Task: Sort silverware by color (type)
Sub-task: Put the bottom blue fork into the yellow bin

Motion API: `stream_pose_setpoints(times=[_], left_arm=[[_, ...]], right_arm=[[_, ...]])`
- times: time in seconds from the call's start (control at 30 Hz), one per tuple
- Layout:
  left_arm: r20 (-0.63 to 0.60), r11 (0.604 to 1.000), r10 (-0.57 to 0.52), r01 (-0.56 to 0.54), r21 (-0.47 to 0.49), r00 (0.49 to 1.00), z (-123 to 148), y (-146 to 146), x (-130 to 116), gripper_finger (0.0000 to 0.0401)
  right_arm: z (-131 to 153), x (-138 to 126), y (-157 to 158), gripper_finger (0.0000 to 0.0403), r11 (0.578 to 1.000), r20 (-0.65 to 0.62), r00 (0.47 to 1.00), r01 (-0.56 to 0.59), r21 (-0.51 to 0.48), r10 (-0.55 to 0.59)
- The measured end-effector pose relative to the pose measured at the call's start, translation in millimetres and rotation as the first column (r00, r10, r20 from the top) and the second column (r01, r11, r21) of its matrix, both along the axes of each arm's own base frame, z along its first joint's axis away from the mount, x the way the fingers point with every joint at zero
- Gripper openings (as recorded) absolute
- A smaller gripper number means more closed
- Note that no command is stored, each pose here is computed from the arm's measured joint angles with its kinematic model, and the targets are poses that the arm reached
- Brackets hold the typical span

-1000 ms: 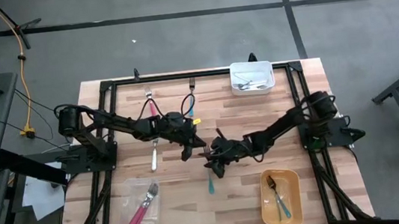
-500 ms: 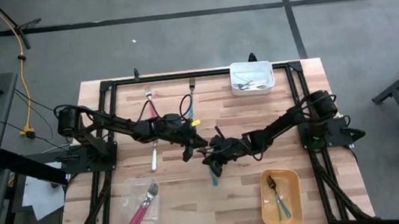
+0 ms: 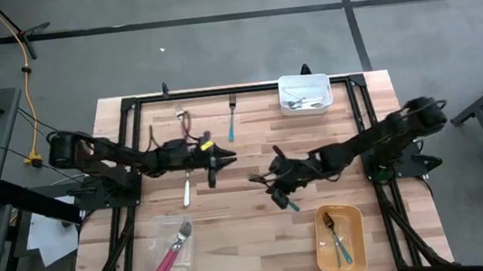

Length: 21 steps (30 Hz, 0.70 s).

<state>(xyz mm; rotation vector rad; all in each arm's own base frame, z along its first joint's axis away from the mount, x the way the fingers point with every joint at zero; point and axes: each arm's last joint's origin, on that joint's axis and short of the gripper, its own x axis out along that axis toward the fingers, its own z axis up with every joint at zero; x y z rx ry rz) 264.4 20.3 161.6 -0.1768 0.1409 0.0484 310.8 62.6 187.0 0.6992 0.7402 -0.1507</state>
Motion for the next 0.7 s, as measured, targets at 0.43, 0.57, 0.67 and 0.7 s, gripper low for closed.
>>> stream_pose_setpoints(times=[0.43, 0.57, 0.67, 0.7], left_arm=[[0.045, 0.98, 0.162, -0.166, 0.113, 0.986, -5.0, 2.4, -33.4, 0.0078], [0.041, 0.974, 0.173, -0.177, 0.142, 0.984, -5.4, 2.8, -33.8, 0.0078], [0.037, 0.973, 0.172, -0.176, 0.15, 0.984, -5.8, 2.7, -33.8, 0.0078], [0.036, 0.973, 0.172, -0.176, 0.15, 0.984, -5.8, 2.7, -33.8, 0.0078]], right_arm=[[57.9, -75.3, 30.8, 0.0001, 0.903, -0.206, 0.958, 0.26, 0.342, -0.198], [52.8, -98.8, 57.4, 0.0001, 0.826, -0.387, 0.892, 0.391, 0.405, -0.233], [51.3, -114.2, 79.5, 0.0001, 0.761, -0.458, 0.849, 0.475, 0.443, -0.264], [50.7, -118.8, 86.6, 0.0001, 0.739, -0.468, 0.838, 0.5, 0.452, -0.281]])
